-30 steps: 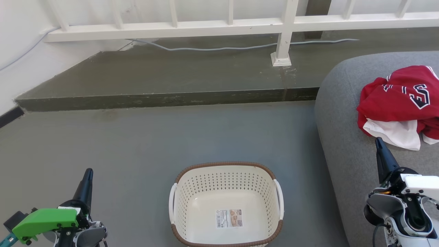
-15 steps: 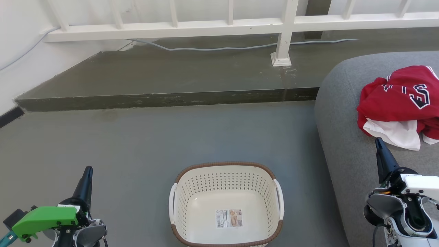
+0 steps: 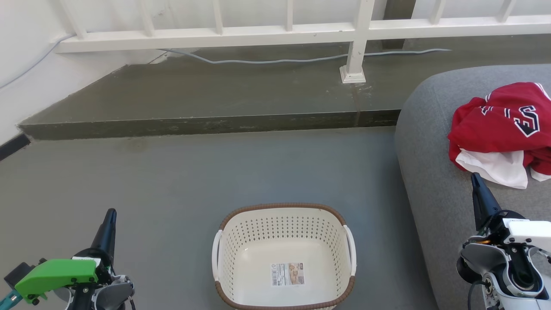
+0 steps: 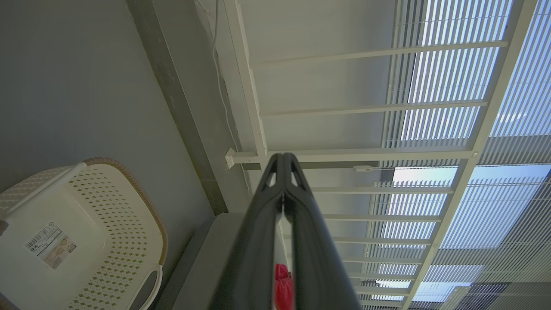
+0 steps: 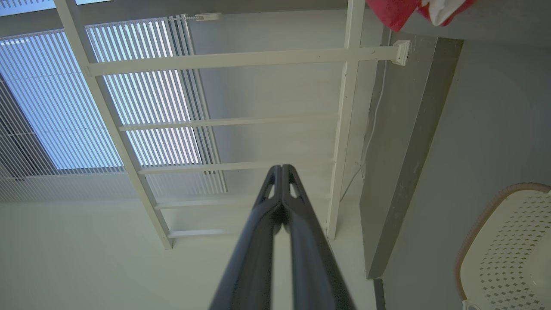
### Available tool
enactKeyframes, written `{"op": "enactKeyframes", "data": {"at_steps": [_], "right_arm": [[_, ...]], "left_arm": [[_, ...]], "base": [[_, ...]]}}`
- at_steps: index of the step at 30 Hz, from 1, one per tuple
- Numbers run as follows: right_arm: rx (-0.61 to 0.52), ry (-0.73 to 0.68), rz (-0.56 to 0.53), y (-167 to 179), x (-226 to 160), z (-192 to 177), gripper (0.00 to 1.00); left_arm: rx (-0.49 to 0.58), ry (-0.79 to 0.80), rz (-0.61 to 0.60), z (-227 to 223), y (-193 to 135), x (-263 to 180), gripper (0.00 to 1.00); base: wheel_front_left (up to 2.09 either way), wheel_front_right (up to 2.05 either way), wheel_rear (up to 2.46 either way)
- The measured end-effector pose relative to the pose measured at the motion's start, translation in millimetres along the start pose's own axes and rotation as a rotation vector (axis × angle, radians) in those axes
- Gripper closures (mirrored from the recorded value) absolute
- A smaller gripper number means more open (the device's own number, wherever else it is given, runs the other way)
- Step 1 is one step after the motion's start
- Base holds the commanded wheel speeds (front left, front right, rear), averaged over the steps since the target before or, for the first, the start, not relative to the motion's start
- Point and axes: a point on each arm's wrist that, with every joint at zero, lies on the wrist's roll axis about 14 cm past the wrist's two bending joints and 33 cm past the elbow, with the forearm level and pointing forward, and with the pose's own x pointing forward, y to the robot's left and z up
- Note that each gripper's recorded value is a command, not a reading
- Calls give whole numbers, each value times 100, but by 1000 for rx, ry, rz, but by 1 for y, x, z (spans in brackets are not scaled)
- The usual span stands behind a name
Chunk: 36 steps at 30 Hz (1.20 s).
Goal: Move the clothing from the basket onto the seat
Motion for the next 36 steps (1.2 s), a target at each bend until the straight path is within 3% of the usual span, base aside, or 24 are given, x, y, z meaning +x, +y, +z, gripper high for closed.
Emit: {"op": "enactKeyframes", "data": {"at_steps": [36], "right_arm": [[2,-2,1,0,0,0,100]], "left_arm": [[-2,0,1,0,1,0,100]], "base": [[0,0,0]]}}
